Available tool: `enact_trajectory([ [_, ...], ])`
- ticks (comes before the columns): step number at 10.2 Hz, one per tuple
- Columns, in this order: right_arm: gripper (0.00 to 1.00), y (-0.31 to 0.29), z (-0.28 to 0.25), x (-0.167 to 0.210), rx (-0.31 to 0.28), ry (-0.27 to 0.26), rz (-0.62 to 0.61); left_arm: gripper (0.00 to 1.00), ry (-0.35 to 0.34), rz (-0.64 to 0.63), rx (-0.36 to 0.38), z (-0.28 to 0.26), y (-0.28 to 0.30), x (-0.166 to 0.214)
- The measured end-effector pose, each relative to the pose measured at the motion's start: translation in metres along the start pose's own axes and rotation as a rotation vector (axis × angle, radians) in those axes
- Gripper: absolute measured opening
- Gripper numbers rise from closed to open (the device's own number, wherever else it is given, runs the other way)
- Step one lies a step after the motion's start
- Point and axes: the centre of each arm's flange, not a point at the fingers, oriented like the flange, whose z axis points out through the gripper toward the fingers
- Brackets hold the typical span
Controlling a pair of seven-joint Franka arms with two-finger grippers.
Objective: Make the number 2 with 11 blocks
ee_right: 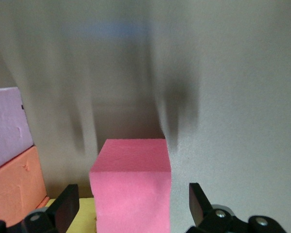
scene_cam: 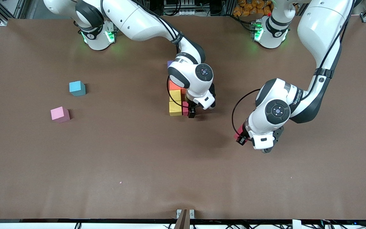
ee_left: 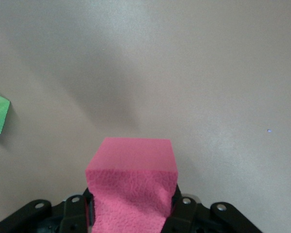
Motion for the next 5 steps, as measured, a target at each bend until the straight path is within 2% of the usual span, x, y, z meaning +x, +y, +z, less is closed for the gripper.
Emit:
enact_trajectory([
  [1, 1.00, -0.001, -0.005, 0.002, 0.004, 0.009, 0.002, 0.55, -0.007, -0.027, 0.001, 0.000, 0.000, 0.000],
  [3, 1.00, -0.005, -0.011, 0.000, 0.028, -0.015, 0.001, 0.55, -0.022, -0.070, 0.003, 0.002, -0.001, -0.002],
  [5, 1.00, -0.002, -0.021, -0.004, 0.026, -0.018, 0.009, 0.55, -0.052, -0.117, 0.008, 0.003, -0.004, -0.003],
])
